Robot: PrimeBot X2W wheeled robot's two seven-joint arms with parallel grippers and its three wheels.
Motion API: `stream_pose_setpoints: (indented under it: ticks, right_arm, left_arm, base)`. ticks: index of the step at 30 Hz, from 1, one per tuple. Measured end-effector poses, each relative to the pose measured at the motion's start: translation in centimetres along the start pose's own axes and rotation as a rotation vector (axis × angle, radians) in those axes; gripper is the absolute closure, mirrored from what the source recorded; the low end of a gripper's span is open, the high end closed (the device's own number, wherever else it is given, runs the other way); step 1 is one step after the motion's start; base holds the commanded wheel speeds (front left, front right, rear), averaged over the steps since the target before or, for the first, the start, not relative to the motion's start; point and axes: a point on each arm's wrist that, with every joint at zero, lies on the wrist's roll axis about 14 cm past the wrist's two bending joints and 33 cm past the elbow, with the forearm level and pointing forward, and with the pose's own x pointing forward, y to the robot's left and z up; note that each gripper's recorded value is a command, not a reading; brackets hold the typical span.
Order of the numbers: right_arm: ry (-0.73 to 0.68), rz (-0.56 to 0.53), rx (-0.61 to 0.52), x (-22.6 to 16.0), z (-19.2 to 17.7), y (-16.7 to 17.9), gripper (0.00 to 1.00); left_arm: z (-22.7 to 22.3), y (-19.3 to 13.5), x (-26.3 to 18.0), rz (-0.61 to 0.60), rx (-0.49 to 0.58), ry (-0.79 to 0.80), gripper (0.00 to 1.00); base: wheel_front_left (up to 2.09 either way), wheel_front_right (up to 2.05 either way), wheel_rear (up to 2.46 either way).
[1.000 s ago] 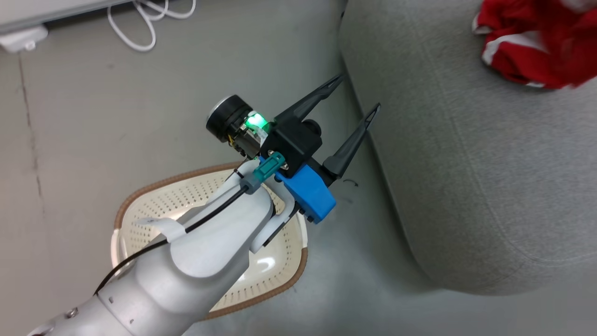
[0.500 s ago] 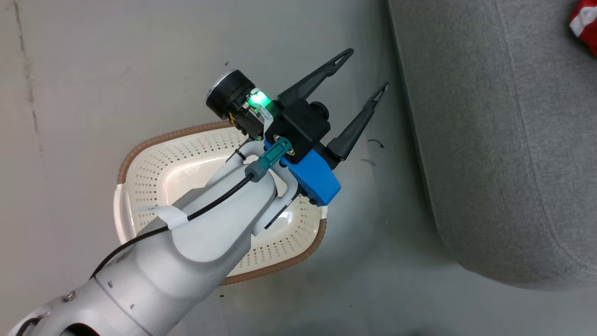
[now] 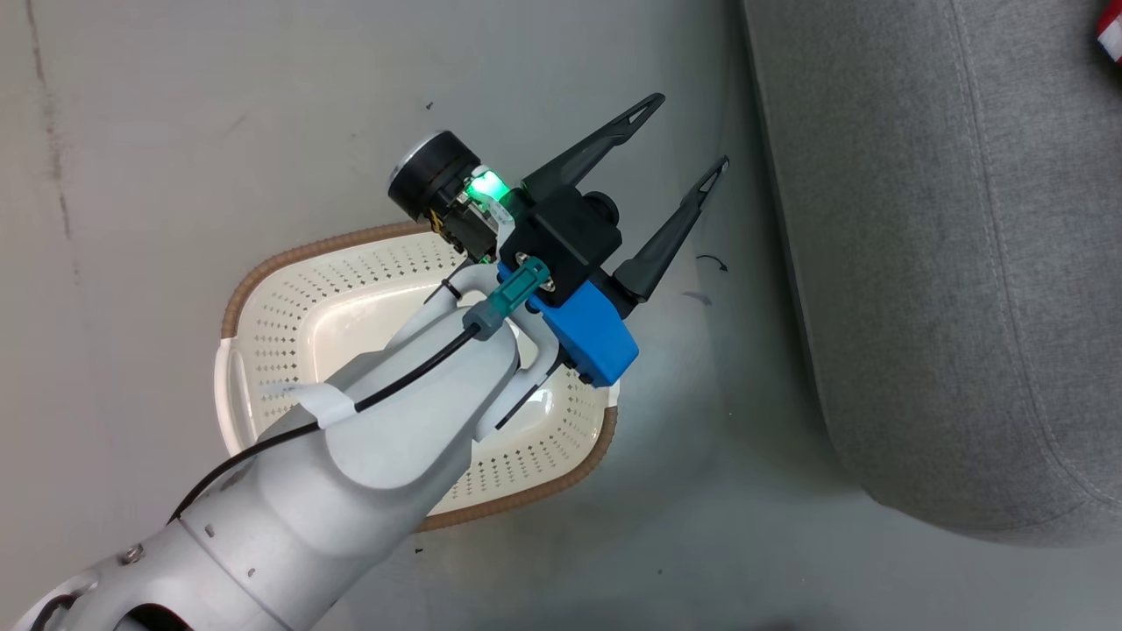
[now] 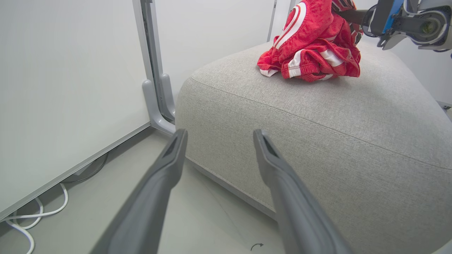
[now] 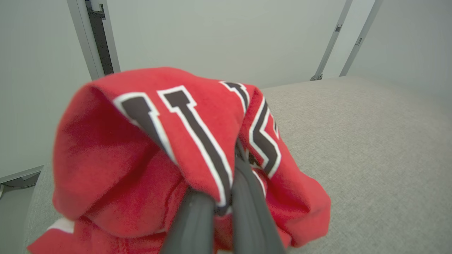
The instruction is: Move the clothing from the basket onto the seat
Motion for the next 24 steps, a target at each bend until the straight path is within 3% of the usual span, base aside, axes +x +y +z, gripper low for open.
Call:
stream_pose_setpoints:
  ticks: [1, 3, 14, 24]
  right_arm:
    - [0.004, 0.002, 0.000, -0.2, -0.1, 0.1, 1.00]
    - [0.001, 0.006, 0.004, -0.5, 0.2, 0.1, 0.00]
    - [-0.036, 0.068, -0.070, -6.2, 1.5, -0.5, 0.00]
    - [-0.162, 0.232, -0.027, -12.4, 4.7, 4.0, 0.00]
  left_arm:
    - [0.1, 0.0, 0.0, 0.000, 0.002, -0.001, 0.00]
    - [0.5, -0.2, 0.0, -0.001, 0.011, -0.004, 0.00]
    - [4.1, -2.5, -1.5, 0.012, 0.027, -0.042, 0.00]
    - [7.4, -2.9, -5.1, 0.120, 0.030, -0.093, 0.00]
  base:
    - [0.00, 0.00, 0.00]
    - [0.00, 0.00, 0.00]
    - [0.00, 0.00, 0.00]
    - [0.00, 0.00, 0.00]
